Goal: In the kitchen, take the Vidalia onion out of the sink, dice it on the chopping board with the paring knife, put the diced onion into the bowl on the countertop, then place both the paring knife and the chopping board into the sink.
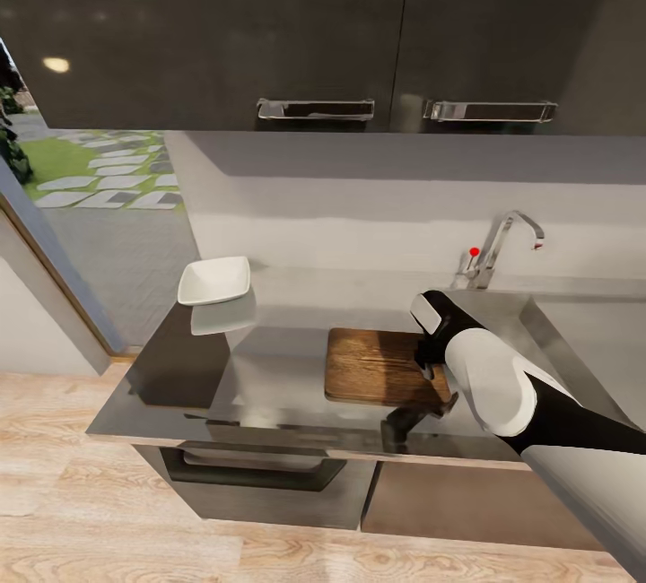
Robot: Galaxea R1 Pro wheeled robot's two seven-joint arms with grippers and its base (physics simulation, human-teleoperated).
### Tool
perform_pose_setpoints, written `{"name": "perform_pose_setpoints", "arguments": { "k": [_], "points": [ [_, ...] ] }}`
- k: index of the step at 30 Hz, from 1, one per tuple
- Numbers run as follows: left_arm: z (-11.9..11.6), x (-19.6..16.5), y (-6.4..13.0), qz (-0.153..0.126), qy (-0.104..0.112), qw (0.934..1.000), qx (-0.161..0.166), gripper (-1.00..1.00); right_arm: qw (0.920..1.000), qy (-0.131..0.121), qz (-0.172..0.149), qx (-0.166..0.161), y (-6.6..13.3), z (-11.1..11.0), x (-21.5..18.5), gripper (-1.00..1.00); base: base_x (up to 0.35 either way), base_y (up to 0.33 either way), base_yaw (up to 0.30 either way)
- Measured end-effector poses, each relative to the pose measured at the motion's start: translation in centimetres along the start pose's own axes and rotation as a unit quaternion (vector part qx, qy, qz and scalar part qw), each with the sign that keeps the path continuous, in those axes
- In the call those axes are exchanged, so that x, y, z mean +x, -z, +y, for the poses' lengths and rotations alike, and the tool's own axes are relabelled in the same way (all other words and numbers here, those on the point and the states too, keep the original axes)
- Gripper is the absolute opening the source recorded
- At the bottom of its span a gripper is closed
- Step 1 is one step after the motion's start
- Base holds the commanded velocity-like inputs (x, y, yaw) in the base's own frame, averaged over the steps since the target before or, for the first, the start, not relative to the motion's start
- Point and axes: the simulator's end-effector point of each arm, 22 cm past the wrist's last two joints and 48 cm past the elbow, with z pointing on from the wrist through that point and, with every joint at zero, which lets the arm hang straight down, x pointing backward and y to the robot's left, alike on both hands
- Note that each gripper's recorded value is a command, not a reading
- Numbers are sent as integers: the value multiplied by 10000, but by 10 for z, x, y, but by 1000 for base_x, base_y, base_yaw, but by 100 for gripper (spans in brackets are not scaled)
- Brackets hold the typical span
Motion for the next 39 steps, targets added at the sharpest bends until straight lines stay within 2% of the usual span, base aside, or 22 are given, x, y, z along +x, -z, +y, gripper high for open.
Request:
{"name": "perform_pose_setpoints", "arguments": {
  "k": [13,24,33,35,37,38,39],
  "points": [
    [0,-1,0,-10,-1,10000,0,100,10000,-17,6,-10,1,-1,0,100,0,0,-14],
    [1,-6,0,-74,-4,10000,-6,100,9999,-98,-75,-45,10,-5,-5,100,0,0,-93],
    [3,-11,0,-140,-13,9999,-20,100,9982,-429,-388,-136,29,-19,-28,100,0,0,-113],
    [3,-12,0,-155,-15,9999,-22,100,9971,-502,-479,-310,35,-16,-35,100,0,0,-114],
    [5,-13,0,-173,-16,9998,-33,100,9912,-579,-663,-994,47,7,-48,100,0,0,-116],
    [6,-14,0,-182,-15,9998,-41,100,9874,-592,-747,-1265,53,16,-54,100,0,0,-118],
    [7,-15,0,-191,-16,9998,-45,100,9851,-596,-800,-1398,57,19,-57,100,0,0,-118]
  ]
}}
